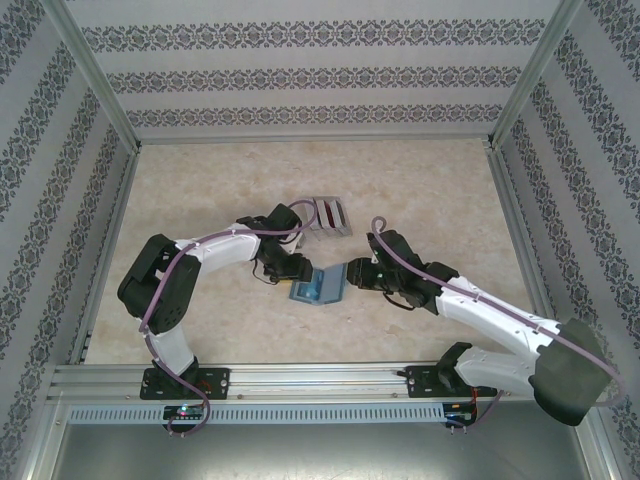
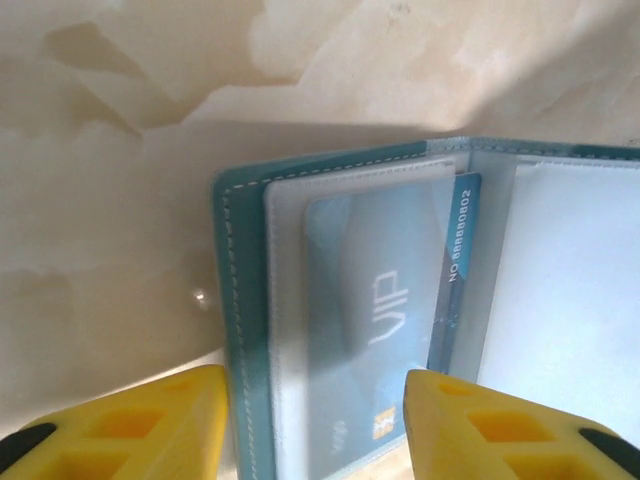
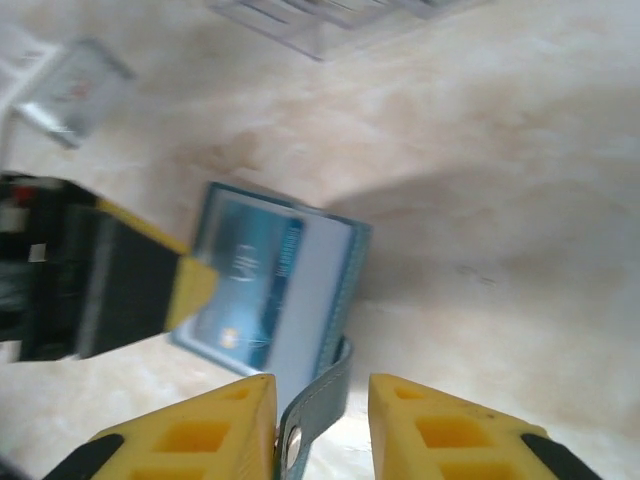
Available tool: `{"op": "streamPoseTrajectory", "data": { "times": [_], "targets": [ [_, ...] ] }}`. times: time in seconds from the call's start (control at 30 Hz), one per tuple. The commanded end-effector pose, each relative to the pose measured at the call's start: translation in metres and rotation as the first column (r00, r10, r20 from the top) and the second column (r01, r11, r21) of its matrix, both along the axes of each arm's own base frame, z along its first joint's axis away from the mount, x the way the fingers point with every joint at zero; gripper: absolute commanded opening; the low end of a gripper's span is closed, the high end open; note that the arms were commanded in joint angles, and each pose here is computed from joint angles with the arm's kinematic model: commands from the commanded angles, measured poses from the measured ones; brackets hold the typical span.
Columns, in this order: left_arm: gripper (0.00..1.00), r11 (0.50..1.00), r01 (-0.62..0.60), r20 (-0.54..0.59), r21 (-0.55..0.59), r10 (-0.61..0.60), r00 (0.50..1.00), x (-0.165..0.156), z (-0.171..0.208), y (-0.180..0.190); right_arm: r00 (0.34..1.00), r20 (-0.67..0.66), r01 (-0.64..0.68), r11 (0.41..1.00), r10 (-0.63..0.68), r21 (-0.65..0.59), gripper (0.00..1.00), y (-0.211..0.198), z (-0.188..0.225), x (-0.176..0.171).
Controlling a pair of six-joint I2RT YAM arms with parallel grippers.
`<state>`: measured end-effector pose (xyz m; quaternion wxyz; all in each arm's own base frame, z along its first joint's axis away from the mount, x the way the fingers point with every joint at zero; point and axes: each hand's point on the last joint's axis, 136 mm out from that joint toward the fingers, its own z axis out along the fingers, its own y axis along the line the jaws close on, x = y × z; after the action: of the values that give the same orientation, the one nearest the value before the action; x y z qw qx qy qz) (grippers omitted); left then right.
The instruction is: Put the credit cards into the card holder
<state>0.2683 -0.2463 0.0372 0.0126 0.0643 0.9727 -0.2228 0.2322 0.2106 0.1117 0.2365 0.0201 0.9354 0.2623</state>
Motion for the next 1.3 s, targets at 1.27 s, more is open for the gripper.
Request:
{"op": "streamPoseTrajectory", "data": {
  "times": [1.27],
  "targets": [
    [0.3,0.996,-0.083,-0.134,0.019,0.085,0.987,-0.02,-0.044,0.007,0.95,-0.298,-0.023,0.972,0.094,0.232,0.26,0.017,-0.073,-0.004]
  ]
}}
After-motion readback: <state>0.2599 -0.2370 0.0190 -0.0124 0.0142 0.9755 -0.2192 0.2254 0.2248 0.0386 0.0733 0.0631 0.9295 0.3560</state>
